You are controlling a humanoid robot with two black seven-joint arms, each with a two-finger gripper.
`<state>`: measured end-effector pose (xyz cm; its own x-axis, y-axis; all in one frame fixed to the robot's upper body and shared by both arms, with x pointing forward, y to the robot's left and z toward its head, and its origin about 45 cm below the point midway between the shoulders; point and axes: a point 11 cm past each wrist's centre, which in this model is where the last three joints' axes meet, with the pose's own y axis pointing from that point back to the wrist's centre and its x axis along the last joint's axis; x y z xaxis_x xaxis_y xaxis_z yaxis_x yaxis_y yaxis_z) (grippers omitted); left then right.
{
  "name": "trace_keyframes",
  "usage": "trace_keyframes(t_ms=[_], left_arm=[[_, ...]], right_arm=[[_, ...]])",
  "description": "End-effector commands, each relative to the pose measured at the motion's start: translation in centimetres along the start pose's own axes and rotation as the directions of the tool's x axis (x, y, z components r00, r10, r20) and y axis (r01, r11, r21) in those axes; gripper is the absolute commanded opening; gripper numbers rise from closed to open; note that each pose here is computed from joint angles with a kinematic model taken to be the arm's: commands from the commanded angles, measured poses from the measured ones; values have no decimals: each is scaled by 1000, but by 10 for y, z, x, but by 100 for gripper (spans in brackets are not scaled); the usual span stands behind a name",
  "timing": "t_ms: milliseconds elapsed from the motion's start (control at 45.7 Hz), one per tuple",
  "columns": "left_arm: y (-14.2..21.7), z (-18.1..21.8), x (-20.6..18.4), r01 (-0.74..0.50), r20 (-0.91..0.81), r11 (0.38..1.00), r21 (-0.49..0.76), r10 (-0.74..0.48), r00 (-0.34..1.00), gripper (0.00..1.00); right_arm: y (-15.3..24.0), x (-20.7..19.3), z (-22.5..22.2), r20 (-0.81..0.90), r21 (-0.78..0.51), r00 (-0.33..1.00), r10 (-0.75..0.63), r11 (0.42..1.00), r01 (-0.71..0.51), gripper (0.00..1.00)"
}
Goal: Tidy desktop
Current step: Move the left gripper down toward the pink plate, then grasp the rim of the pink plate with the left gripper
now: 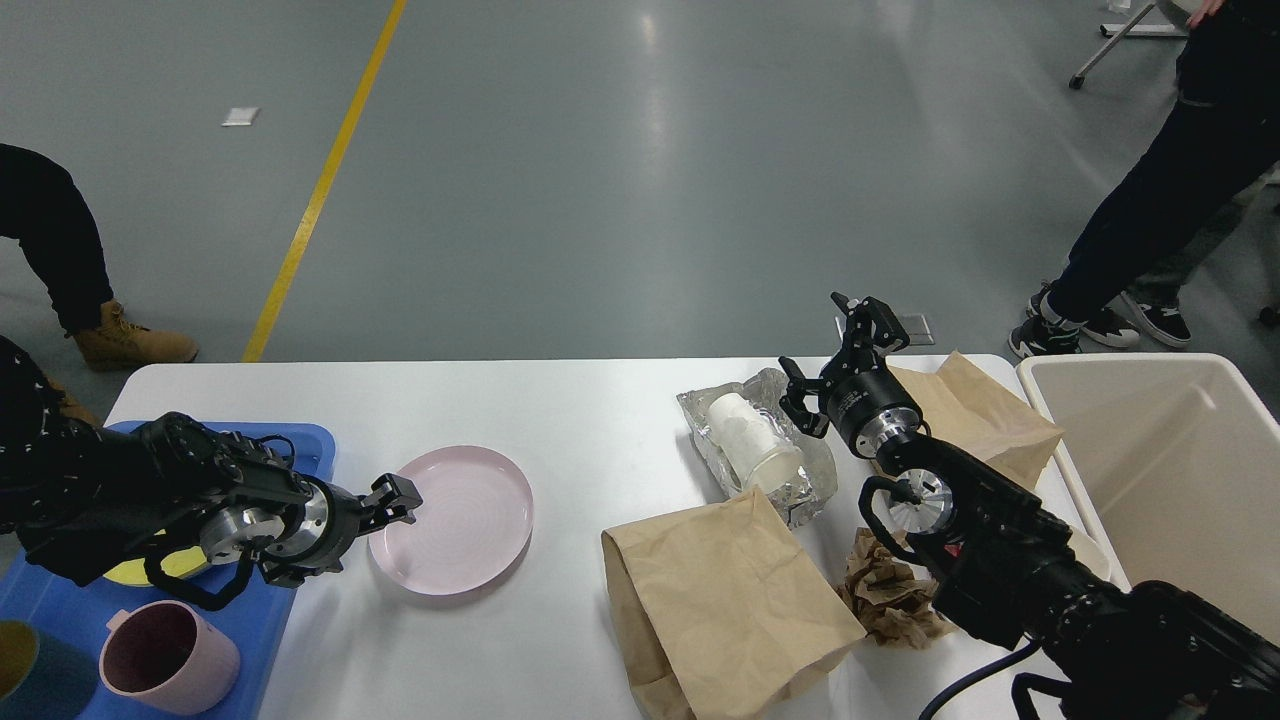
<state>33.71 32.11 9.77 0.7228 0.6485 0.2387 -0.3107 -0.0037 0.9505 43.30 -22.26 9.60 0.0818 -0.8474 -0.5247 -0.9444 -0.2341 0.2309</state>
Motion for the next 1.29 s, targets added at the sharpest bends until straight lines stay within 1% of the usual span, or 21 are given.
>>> trace_keyframes(t_ms=[0, 219, 460, 744, 810, 963, 1139, 1270], left_arm=[[-4, -4, -2, -1, -5, 1000, 6, 1, 1000, 93], [-15, -12, -4, -8, -24, 1000, 12, 8, 1000, 92], [-16, -11, -8, 8, -25, 1000, 6, -8, 1000, 84], [-16, -12, -13, 48, -10, 999, 10, -48, 999, 63], [-16, -11, -15, 68, -7, 998, 10, -67, 998, 56], [-16, -11, -17, 118, -4, 993, 14, -118, 993, 42], [-15, -13, -14, 159, -1, 987, 39, -159, 987, 31], [-15, -15, -11, 178, -4, 983, 42, -178, 984, 26]], right_arm=[[0, 0, 0, 0, 0, 1000, 0, 1000, 0, 100], [0, 0, 0, 0, 0, 1000, 0, 1000, 0, 100], [0, 0, 0, 0, 0, 1000, 0, 1000, 0, 100], [0, 0, 0, 0, 0, 1000, 0, 1000, 0, 100], [0, 0, 0, 0, 0, 1000, 0, 1000, 0, 100], [0, 0, 0, 0, 0, 1000, 0, 1000, 0, 100], [0, 0, 0, 0, 0, 1000, 0, 1000, 0, 100], [0, 0, 0, 0, 0, 1000, 0, 1000, 0, 100]])
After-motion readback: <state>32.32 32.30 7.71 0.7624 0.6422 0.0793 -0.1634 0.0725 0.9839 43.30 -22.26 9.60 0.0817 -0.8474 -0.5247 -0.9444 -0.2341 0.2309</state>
